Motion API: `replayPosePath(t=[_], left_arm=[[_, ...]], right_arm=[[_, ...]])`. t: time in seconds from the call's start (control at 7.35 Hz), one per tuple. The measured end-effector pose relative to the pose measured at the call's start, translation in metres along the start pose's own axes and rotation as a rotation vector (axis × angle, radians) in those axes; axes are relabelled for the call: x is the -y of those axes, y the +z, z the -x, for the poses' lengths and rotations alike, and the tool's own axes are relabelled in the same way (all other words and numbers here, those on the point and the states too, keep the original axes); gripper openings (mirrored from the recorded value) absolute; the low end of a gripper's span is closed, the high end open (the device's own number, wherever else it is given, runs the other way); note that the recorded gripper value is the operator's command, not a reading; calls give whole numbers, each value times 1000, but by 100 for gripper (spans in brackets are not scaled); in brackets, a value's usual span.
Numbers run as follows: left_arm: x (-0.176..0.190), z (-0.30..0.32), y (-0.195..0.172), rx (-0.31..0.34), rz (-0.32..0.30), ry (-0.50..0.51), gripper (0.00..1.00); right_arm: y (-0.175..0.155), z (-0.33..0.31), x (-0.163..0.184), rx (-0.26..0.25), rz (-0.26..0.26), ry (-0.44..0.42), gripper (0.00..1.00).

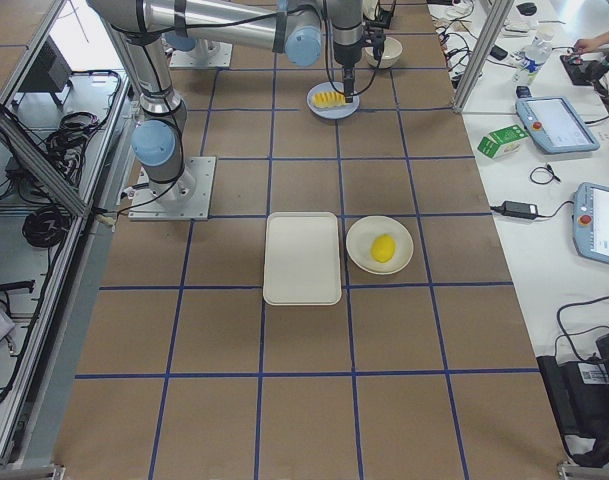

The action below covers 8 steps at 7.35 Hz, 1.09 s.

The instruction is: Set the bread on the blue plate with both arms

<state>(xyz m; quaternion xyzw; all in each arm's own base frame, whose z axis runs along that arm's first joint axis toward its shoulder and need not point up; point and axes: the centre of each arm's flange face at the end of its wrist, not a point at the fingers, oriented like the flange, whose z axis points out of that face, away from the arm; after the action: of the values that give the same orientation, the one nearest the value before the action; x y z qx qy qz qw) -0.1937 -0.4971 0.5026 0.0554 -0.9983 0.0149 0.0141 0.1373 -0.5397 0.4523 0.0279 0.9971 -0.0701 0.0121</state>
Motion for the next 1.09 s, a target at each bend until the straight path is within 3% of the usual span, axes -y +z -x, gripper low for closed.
replayPosePath(t=[0.27, 0.54, 1.09], left_arm=[[-3, 0, -1, -1, -2, 7, 100], [-3, -1, 0, -1, 0, 9, 100], [-5, 0, -1, -1, -1, 8, 100]], right_arm=[[-33, 4, 2, -13, 74, -17, 100], [-31, 14, -12, -56, 117, -59, 100], [-28, 12, -11, -58, 108, -56, 100]])
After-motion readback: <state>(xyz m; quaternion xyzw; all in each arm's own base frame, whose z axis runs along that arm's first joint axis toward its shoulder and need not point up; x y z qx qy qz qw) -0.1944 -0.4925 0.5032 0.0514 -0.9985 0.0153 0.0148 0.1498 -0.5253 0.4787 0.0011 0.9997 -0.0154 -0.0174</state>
